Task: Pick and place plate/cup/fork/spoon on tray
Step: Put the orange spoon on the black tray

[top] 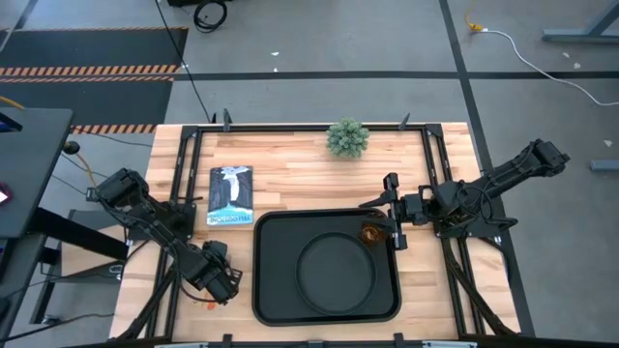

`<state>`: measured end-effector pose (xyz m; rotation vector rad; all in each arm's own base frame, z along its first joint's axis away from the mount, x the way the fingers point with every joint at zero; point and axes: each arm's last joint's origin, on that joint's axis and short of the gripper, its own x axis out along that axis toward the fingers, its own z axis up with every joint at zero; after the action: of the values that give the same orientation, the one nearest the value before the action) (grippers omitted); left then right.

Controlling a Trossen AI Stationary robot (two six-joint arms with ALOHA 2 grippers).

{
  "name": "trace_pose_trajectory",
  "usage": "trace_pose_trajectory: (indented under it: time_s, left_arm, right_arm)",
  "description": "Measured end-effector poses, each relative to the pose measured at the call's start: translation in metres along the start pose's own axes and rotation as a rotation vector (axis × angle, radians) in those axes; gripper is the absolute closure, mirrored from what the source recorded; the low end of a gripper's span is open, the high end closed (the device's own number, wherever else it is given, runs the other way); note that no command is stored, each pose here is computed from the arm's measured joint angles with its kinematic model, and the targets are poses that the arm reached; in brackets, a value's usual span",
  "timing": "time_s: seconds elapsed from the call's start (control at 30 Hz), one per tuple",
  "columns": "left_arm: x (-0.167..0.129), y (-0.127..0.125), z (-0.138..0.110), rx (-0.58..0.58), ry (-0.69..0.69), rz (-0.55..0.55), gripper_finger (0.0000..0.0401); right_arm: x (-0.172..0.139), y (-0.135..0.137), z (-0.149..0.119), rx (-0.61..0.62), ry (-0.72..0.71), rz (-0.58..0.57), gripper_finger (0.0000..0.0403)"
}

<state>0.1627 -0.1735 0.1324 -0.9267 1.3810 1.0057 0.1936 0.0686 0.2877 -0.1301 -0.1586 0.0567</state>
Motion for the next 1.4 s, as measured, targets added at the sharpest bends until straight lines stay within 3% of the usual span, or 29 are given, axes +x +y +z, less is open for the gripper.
trace_pose_trajectory:
  time_s: [0.43,1.2,1.4]
  left_arm:
    - [-0.006,0.008,0.007,-0.007,-0.026,0.034,0.0398]
    - [-0.026,0.009,0.021,0.007,0.026,-0.008,0.0397]
    - [-0.026,0.009,0.021,0.014,0.032,-0.006,0.035]
  right_arm:
    - [0.0,0.0,0.0,0.001,0.0,0.0,0.0254]
    - [0.0,0.0,0.002,0.007,-0.015,-0.002,0.0254]
    - [0.0,0.0,0.001,0.007,-0.015,-0.002,0.0254]
